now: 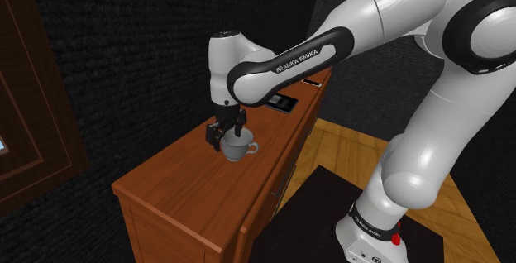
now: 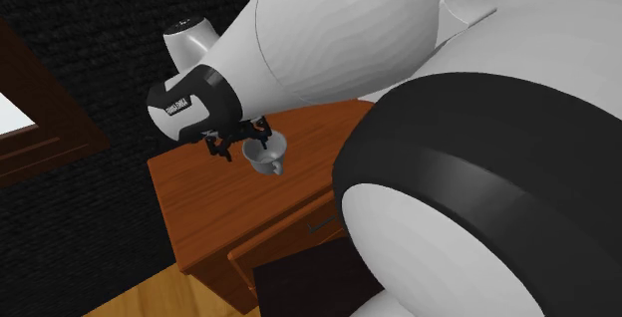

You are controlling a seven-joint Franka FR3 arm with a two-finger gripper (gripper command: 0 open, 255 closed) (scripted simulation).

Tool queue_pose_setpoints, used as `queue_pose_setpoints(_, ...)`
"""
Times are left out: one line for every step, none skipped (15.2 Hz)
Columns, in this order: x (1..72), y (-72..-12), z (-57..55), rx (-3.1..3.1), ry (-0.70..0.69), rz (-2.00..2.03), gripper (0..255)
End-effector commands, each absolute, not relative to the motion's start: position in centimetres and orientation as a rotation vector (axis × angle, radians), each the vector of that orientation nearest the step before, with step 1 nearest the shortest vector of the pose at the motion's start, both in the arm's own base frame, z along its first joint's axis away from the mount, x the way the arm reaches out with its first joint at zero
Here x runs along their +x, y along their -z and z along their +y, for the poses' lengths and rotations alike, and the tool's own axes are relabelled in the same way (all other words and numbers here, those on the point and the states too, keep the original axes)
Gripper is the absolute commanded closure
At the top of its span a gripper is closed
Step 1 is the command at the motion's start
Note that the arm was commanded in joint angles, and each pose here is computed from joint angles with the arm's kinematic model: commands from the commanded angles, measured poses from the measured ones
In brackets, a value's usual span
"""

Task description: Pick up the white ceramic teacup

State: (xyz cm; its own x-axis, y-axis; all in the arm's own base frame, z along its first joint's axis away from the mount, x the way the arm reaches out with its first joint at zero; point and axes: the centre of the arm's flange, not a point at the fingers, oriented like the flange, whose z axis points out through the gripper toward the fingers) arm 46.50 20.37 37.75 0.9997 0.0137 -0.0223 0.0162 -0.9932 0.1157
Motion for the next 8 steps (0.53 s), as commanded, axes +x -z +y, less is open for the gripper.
queue_pose_setpoints(46.52,-37.02,20.38,3.026,0.032,0.023,0)
queue_pose_setpoints(46.52,-37.02,20.38,3.026,0.032,0.023,0)
queue_pose_setpoints(46.46,-36.99,20.36,3.026,0.032,0.023,255)
queue_pose_setpoints(46.46,-36.99,20.35,3.026,0.032,0.023,255)
queue_pose_setpoints(46.47,-37.0,20.35,3.026,0.032,0.023,255)
queue_pose_setpoints(46.47,-37.0,20.35,3.026,0.032,0.023,255)
queue_pose_setpoints(46.47,-37.0,20.35,3.026,0.032,0.023,255)
queue_pose_setpoints(46.47,-37.0,20.34,3.026,0.032,0.023,255)
